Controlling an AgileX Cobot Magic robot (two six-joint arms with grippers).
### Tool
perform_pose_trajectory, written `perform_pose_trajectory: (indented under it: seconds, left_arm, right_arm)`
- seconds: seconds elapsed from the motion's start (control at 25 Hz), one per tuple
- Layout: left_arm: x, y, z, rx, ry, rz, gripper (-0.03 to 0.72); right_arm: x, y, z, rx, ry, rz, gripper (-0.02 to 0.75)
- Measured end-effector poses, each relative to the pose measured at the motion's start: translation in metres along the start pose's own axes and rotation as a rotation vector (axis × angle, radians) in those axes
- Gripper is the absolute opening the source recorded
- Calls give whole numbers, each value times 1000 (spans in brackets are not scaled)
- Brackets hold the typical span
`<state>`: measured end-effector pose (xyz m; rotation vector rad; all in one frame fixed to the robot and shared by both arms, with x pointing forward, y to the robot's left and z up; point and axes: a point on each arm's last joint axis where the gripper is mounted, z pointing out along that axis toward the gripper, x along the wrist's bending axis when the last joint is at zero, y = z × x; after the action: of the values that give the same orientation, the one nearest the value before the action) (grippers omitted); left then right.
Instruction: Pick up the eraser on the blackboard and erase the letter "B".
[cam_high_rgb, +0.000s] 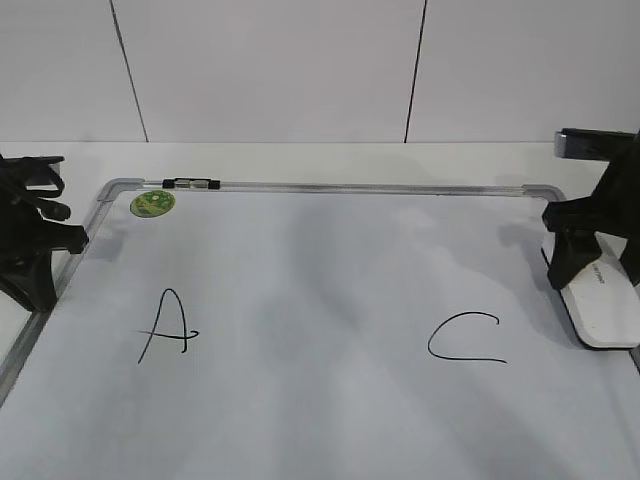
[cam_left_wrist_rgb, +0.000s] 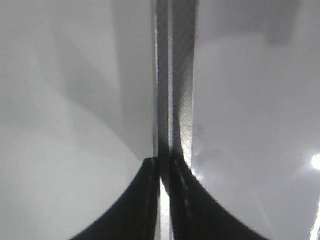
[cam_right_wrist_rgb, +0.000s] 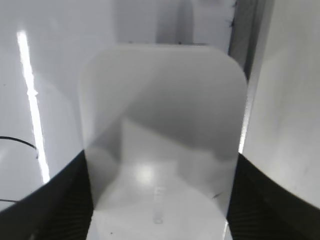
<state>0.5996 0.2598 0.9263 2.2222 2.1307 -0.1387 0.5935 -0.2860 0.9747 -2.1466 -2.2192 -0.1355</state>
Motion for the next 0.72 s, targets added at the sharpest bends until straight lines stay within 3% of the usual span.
perform_pose_trajectory:
  seconds: [0.72]
  left_arm:
    - [0,0,0,2,-2,0,47]
  right_arm:
    - [-5,4,23,59,-30,-7,520]
